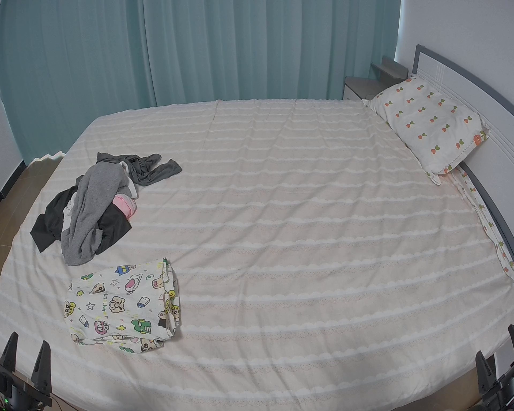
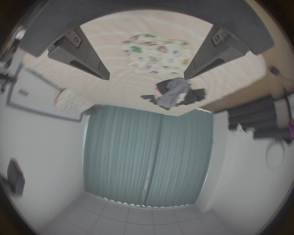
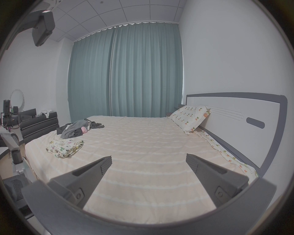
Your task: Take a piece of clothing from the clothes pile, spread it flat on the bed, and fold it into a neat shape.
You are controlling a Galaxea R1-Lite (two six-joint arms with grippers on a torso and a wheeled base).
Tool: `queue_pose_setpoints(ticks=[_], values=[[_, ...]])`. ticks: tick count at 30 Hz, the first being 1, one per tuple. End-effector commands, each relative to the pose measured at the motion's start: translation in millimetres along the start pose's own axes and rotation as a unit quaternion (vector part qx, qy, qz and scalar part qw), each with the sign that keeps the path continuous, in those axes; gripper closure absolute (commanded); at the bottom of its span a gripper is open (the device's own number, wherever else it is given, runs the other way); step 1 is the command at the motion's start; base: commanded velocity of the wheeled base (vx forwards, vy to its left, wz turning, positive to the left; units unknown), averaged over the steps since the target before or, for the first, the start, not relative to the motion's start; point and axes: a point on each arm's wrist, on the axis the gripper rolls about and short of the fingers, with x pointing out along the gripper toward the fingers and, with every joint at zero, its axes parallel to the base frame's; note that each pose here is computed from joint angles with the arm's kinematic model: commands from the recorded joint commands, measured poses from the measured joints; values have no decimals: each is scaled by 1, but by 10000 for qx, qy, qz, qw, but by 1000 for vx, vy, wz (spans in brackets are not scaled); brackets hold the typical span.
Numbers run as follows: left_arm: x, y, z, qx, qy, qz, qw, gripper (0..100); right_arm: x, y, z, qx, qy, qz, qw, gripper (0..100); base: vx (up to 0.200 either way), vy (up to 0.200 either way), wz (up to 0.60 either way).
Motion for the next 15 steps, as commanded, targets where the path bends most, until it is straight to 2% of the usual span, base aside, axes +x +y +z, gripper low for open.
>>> queue_pose_setpoints(ticks=[1,5,15], values=[[3,4,-15,698,842,284,9936,0,-1,0,-1,-111,39,-98,9999,0,0,0,0],[1,4,-15,703,697,-209,9949,0,-2,-1,-1,-126,62,-197,9997,0,0,0,0],[1,4,-15,695,682,-217,9950,0,-2,0,-1,10,5,-55,10000,0,0,0,0]])
